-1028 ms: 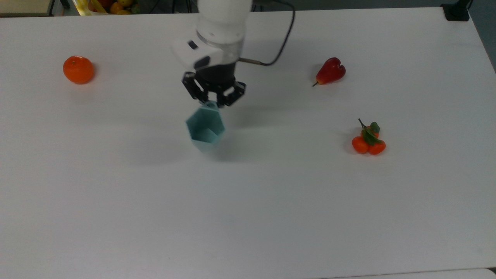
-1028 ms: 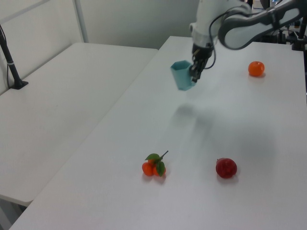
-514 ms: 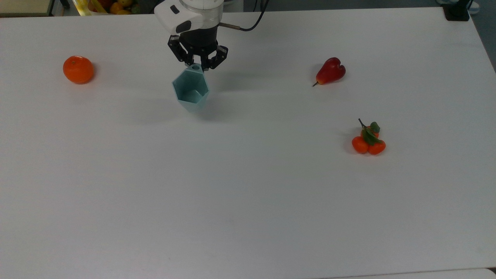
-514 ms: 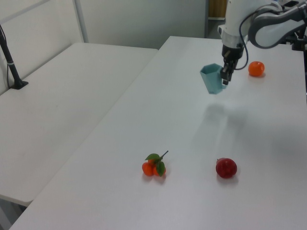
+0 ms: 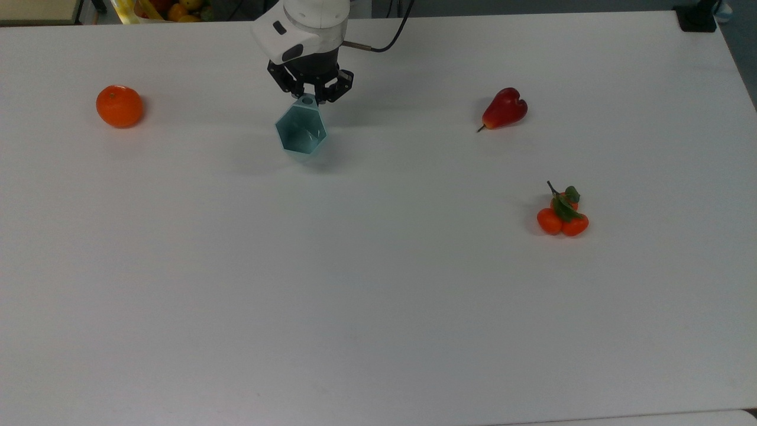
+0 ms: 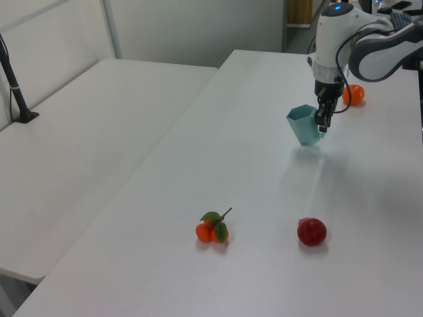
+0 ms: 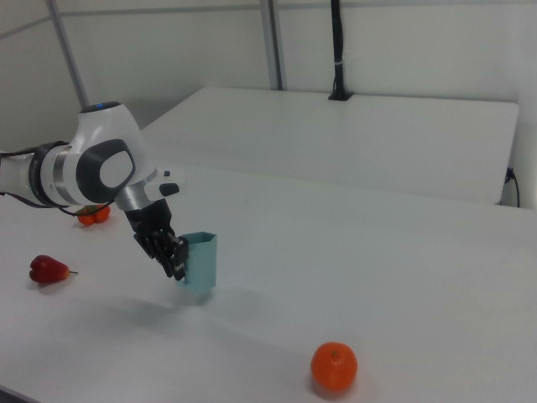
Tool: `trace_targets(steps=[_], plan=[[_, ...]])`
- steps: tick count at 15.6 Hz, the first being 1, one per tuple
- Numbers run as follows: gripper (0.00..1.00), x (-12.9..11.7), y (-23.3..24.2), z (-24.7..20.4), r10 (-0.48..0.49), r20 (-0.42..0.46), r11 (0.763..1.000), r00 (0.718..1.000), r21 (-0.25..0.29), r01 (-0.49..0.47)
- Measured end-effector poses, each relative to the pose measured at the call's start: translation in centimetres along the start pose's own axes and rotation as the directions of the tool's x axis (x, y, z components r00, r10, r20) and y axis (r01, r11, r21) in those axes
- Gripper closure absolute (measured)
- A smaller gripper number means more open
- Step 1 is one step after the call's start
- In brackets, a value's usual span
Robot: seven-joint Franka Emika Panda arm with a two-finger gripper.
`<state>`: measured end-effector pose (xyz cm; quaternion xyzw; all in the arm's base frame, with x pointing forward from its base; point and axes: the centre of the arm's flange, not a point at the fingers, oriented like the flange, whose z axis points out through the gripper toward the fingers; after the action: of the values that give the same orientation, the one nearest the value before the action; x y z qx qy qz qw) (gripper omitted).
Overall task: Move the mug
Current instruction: 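Lower the mug onto the table and open the gripper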
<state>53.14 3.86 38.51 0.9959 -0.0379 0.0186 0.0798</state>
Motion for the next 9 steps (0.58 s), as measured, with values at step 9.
trace_targets(steps=[9], plan=[[0.56,-0.87,-0.24,0.83,-0.008,0.061,1.000,0.998,-0.016,0.010]])
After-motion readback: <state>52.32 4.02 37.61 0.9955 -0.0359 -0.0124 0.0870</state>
